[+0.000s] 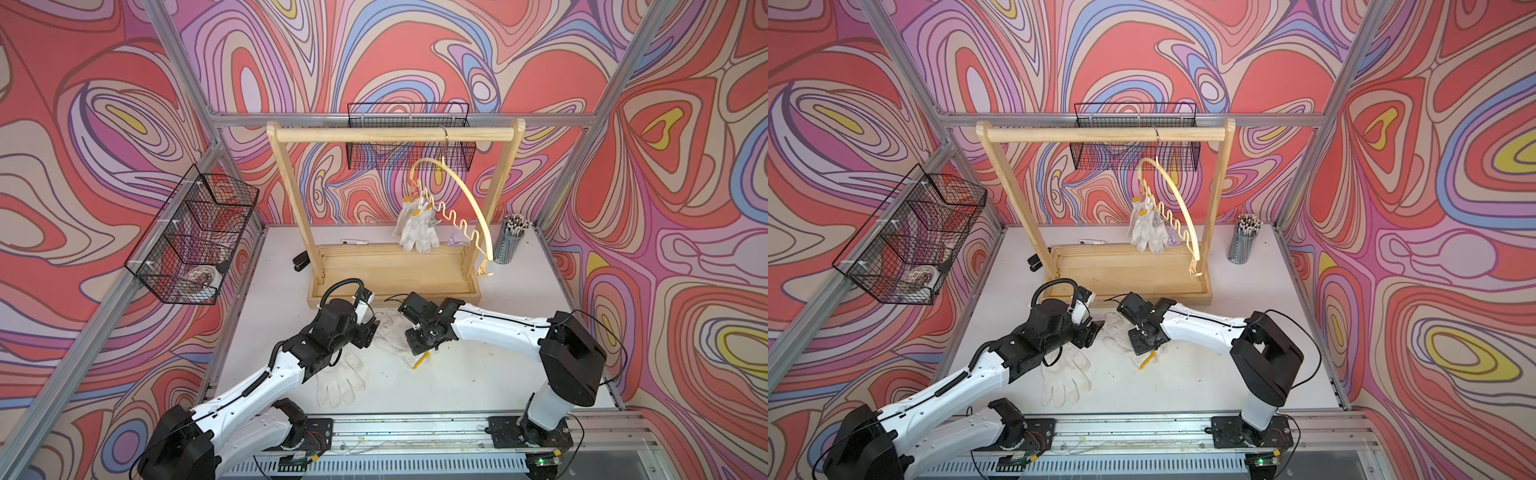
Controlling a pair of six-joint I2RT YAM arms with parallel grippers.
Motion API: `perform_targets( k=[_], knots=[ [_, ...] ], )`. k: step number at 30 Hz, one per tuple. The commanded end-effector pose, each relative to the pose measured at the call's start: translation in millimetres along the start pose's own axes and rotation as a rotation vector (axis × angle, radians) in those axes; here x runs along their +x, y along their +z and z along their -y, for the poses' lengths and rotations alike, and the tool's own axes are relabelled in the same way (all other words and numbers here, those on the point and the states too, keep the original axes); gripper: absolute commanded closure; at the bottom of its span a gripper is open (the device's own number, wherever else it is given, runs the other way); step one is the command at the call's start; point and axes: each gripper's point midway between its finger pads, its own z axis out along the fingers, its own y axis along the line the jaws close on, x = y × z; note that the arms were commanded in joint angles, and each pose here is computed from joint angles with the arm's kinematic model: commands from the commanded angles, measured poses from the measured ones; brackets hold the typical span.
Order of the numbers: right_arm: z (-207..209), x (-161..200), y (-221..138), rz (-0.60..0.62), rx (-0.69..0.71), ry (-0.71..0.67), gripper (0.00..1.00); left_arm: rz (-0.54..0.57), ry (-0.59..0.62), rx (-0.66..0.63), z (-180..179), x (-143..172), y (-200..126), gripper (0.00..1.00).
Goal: Clip the gloves onto a hanger to dry
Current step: Pick up the glove from the center of the board.
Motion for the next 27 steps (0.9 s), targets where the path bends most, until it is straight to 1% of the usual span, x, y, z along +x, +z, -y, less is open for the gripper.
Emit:
perform_targets(
  k=[1,4,5,6,9,13,20,25,27],
  knots=[
    [-10.1,-7.2,-20.4,0.011,-0.086,-0.009,1.00,0.019,0.028,0.074,13.8,-0.6,2.0,0.25],
    [-10.2,-9.2,-25.4,-0.008,-0.152,0.018,1.00,0.039,0.050,0.185,33.8,-1.4,1.5,0.25],
    [-7.5,-10.2,-26.4,-0.012,-0.168,0.034,1.00,0.014,0.070,0.210,39.8,12.8,4.1,0.25],
    [-5.2,-11.8,-28.6,-0.013,-0.186,0.052,1.00,0.005,0.099,0.218,45.3,18.2,4.7,0.25],
    [-6.2,-20.9,-41.5,0.002,-0.262,0.100,1.00,-0.005,0.174,0.205,53.4,25.0,5.0,0.25],
    [-14.0,-33.0,-57.3,0.024,-0.360,0.141,1.00,0.027,0.228,0.227,64.6,26.7,1.9,0.25],
    [-25.8,-47.6,-84.3,0.075,-0.449,0.167,1.00,0.072,0.273,0.214,71.5,12.4,-3.7,0.25],
    [-28.8,-49.5,-101.9,0.100,-0.480,0.188,1.00,0.114,0.391,0.167,77.1,4.9,-7.2,0.24],
    [-28.4,-49.1,-109.7,0.112,-0.482,0.192,1.00,0.126,0.421,0.149,77.2,1.2,-9.9,0.23]
  ],
)
